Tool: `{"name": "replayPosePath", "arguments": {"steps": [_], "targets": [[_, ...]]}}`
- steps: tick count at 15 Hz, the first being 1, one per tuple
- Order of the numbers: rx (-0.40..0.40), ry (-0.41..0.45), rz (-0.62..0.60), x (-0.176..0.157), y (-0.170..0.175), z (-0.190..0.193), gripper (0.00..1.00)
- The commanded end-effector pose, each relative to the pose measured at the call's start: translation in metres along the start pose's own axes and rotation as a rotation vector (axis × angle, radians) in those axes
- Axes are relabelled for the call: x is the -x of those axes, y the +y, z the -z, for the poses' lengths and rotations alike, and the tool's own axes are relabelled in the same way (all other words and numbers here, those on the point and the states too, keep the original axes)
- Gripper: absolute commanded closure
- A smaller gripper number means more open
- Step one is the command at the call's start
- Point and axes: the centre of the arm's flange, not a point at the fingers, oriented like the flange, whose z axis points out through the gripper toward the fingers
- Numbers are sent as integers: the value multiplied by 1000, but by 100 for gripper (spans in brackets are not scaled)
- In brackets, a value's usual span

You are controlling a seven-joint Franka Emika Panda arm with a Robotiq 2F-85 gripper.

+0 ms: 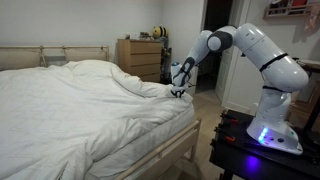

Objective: Straighten the blanket on the bed

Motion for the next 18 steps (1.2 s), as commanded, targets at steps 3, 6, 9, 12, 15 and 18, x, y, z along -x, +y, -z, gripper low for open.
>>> {"name": "replayPosePath", "arguments": {"steps": [3,6,9,12,15,18], "targets": [[-16,-62,108,-7,25,3,100],[-29,-96,215,-9,32,6,100],[-59,-142,349,-13,39,16,100],[-95,-186,521,-17,52,42,100],[-123,-235,684,-15,59,71,100],[-150,-285,843,-11,67,99,100]]}}
